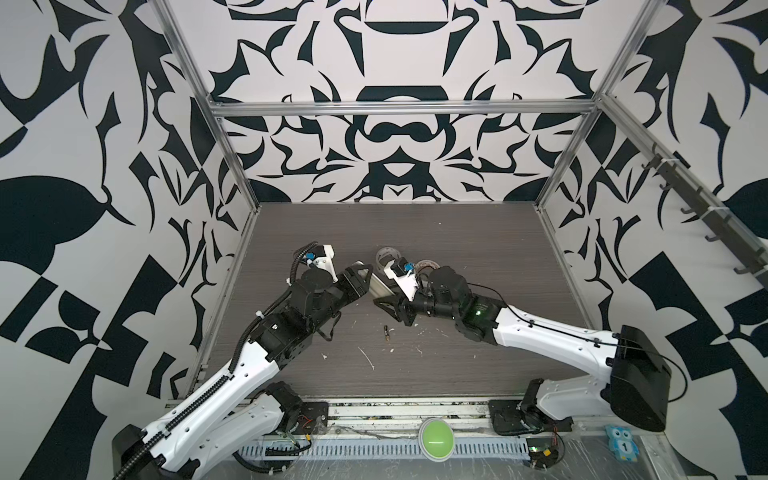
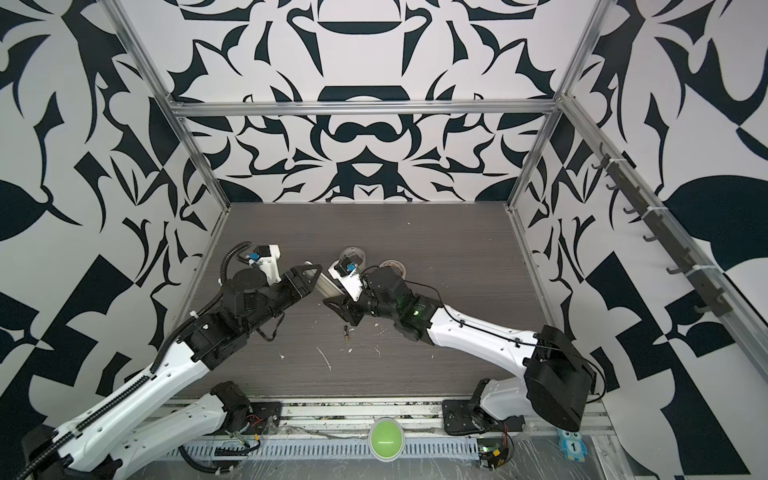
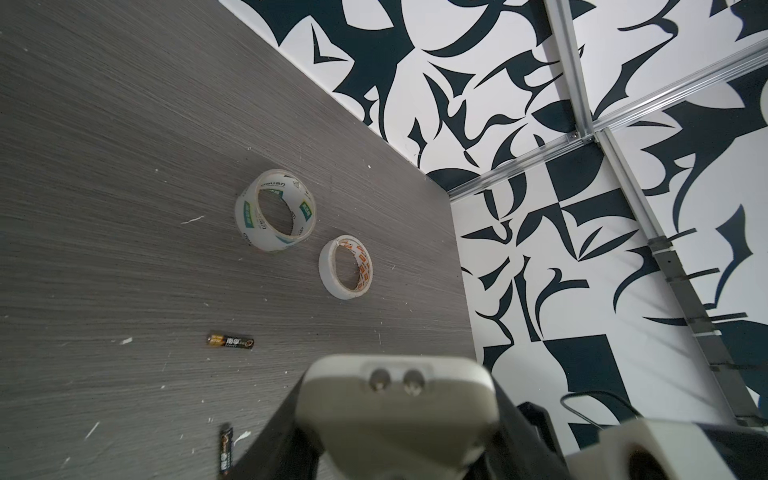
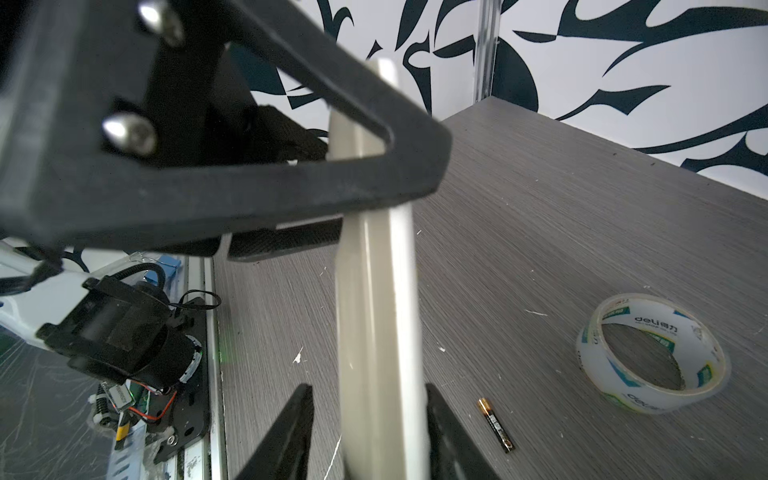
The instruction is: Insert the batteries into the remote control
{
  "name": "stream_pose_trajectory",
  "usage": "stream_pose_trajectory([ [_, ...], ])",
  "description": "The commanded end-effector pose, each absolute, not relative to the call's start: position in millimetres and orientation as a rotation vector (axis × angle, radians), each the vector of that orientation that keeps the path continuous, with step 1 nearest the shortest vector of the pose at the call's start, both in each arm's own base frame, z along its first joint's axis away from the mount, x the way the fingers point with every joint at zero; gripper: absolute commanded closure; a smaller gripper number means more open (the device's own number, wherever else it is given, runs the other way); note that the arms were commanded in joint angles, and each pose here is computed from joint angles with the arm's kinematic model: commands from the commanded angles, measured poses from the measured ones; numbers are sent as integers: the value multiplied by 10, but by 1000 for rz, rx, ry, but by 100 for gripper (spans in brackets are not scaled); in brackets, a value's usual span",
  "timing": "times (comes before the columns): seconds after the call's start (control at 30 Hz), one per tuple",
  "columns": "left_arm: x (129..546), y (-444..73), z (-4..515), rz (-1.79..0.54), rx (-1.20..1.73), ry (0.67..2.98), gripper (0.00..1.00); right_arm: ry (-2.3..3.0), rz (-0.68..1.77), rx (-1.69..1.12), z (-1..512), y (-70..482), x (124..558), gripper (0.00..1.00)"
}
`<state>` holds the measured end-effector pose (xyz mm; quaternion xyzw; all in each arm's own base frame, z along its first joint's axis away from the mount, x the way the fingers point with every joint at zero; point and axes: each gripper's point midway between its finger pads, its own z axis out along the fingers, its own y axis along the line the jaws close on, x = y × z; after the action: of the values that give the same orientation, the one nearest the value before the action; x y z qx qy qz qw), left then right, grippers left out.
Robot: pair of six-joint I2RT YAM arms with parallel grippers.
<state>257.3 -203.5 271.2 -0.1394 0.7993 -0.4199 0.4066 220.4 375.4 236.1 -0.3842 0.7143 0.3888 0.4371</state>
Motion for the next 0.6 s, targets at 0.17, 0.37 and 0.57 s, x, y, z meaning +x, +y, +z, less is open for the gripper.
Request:
stream_pose_trajectory([
  [0.17,2600,-2062,2745,-1093,-362,1990,100,1685,1000,-926,2679,3837,2226,63],
  [0.37,2603,-2075,2742,-1099,-362,1992,100,1686,1000,-927,2671,3845,2231,64],
  [0.57,2602,-2084,2743,-1106,-360,1990,100,1693,988,-924,2647,3847,2249,66],
])
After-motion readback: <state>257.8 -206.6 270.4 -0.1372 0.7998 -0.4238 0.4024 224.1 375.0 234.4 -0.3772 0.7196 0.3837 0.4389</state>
